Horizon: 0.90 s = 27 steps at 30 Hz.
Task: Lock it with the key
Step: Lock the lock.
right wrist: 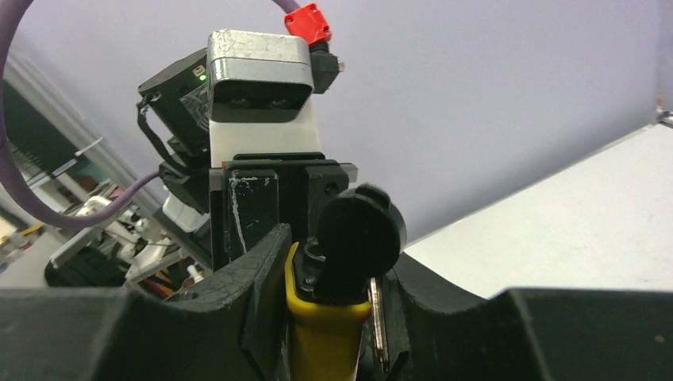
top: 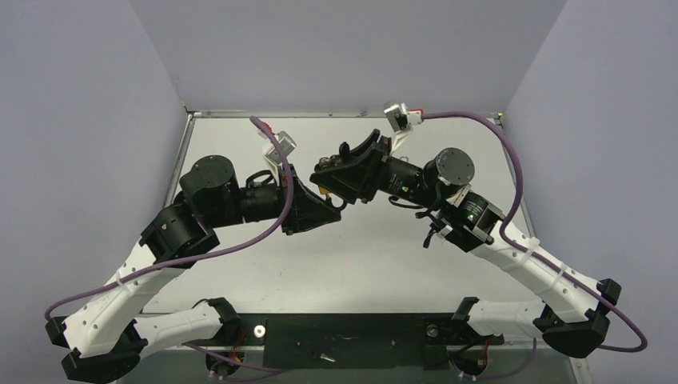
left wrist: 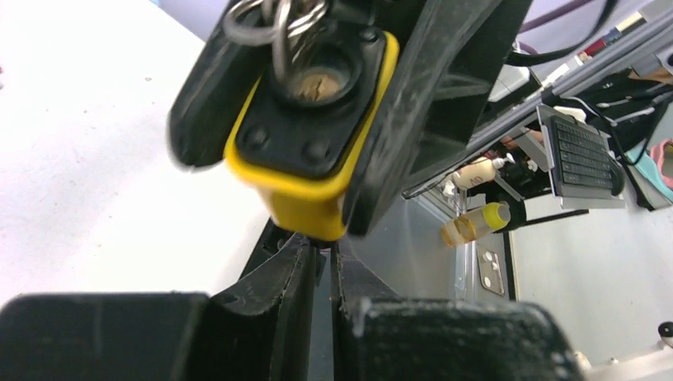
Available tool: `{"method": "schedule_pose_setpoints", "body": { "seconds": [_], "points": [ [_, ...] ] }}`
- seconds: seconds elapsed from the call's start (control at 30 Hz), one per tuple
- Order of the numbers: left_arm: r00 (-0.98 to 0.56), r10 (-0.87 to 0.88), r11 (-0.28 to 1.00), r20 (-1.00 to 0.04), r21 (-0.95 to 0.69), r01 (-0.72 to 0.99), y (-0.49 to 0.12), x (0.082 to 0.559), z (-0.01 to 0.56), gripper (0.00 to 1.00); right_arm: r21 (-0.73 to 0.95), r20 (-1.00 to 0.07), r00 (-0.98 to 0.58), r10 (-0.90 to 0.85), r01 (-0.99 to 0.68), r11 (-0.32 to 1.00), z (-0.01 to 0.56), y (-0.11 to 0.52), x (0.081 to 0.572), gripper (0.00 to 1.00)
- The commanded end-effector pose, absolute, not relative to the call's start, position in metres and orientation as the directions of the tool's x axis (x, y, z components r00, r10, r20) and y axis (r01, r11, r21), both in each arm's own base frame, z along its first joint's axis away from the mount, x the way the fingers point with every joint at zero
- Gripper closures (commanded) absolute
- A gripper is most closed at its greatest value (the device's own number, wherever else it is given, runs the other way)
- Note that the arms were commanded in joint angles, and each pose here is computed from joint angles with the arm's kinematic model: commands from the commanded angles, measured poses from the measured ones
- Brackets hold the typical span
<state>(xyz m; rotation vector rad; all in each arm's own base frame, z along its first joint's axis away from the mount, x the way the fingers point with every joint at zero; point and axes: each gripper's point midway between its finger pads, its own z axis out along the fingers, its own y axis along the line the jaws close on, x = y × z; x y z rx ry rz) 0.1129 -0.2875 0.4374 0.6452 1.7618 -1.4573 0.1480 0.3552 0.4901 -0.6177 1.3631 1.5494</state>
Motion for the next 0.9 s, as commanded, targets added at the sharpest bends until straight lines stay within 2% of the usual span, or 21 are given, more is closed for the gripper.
{"method": "schedule_pose_setpoints", "body": {
  "seconds": [0.0, 0.03, 0.2, 0.5, 0.63, 0.87],
  "points": [
    [-0.442, -0.342, 0.324, -0.829, -0.546, 0.772, -0.269, 0.156, 0.482, 1.00, 0.507, -0.829, -0.442, 0.343, -0.852, 0.127, 0.490, 0.335, 0.139, 1.00],
    [-0.439, -0.366, 0.318, -0.820, -0.554, 0.770, -0.267, 0.156, 0.487, 1.00, 0.518, -0.817, -0.439, 0.375, -0.844, 0.141, 0.494, 0.331, 0.143, 1.00],
    [-0.435, -0.425, 0.283, -0.793, -0.574, 0.769, -0.266, 0.158, 0.490, 0.86, 0.611, -0.680, -0.392, 0.619, -0.770, 0.183, 0.529, 0.295, 0.166, 1.00],
    [-0.406, -0.455, 0.262, -0.793, -0.555, 0.790, -0.270, 0.162, 0.492, 0.79, 0.733, -0.458, -0.352, 0.816, -0.669, 0.124, 0.548, 0.254, 0.187, 1.00],
    [-0.404, -0.448, 0.227, -0.798, -0.538, 0.812, -0.275, 0.157, 0.495, 0.75, 0.756, -0.408, -0.326, 0.853, -0.645, 0.115, 0.550, 0.241, 0.192, 1.00],
    [-0.429, -0.454, 0.112, -0.781, -0.528, 0.842, -0.281, 0.144, 0.509, 0.71, 0.756, -0.396, -0.305, 0.866, -0.644, 0.119, 0.548, 0.239, 0.196, 1.00]
  ]
}}
